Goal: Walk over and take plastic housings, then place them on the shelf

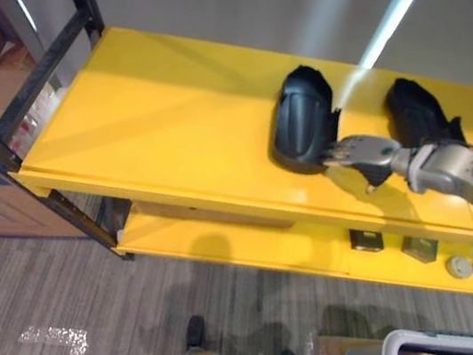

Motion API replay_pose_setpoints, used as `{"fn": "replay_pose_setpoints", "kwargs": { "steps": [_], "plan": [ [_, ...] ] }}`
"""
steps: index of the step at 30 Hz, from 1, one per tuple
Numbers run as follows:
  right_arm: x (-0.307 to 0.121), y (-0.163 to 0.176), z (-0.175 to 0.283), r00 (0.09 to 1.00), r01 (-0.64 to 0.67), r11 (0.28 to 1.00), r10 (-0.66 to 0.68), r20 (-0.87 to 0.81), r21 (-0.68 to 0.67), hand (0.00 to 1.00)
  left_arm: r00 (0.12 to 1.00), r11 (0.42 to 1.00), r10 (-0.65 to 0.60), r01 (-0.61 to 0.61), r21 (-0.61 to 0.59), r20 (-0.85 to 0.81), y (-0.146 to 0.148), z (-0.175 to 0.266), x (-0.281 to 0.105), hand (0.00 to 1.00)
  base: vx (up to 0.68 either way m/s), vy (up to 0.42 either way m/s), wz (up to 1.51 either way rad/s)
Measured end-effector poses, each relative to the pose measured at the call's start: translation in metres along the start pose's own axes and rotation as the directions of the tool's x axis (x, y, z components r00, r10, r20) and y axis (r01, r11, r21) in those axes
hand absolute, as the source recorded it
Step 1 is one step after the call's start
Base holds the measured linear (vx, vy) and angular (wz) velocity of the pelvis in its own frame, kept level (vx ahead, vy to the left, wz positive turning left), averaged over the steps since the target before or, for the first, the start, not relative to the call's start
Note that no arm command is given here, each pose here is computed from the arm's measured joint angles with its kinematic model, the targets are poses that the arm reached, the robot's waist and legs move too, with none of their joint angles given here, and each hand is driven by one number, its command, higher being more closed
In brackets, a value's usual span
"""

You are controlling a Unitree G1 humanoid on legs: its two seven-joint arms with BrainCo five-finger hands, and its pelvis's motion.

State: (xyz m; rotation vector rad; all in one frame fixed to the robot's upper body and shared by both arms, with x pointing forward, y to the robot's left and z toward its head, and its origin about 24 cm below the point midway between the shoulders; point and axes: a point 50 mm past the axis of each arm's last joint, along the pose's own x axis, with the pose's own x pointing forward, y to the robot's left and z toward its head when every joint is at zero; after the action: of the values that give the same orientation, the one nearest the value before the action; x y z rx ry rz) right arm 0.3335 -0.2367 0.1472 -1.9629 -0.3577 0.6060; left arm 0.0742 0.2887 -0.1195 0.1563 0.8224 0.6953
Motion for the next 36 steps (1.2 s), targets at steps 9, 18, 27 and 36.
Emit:
{"fn": "replay_pose_setpoints", "kwargs": {
  "steps": [9, 18, 27, 36],
  "plan": [
    [0.0, 0.0013, -0.002, 1.0, -0.004, 0.999, 0.003, -0.021, -0.039, 0.0, 1.0, 1.0, 0.0, 0.0, 0.0, 0.0, -0.0001, 0.0, 0.0, 0.0, 0.0, 0.0, 0.0],
    [-0.0002, 0.0014, -0.0041, 0.999, 0.0, 0.998, -0.002, -0.04, -0.065, 0.0, 1.0, 1.0, 0.0, 0.0, 0.0, 0.0, -0.0001, 0.0, 0.0, 0.0, 0.0, 0.0, 0.0],
    [-0.0011, 0.0007, -0.0074, 0.998, -0.006, 0.996, 0.0, -0.062, -0.084, 0.0, 1.0, 1.0, 0.0, 0.0, -0.001, -0.001, -0.0001, -0.0001, 0.0, 0.0, 0.0, 0.0, 0.0],
    [-0.0013, -0.0015, -0.0083, 0.997, 0.037, 0.996, -0.042, -0.069, -0.081, 0.0, 1.0, 1.0, -0.001, 0.001, -0.001, -0.001, -0.0002, -0.0001, -0.0001, 0.0, 0.0, 0.0, 0.0]
  ]
}}
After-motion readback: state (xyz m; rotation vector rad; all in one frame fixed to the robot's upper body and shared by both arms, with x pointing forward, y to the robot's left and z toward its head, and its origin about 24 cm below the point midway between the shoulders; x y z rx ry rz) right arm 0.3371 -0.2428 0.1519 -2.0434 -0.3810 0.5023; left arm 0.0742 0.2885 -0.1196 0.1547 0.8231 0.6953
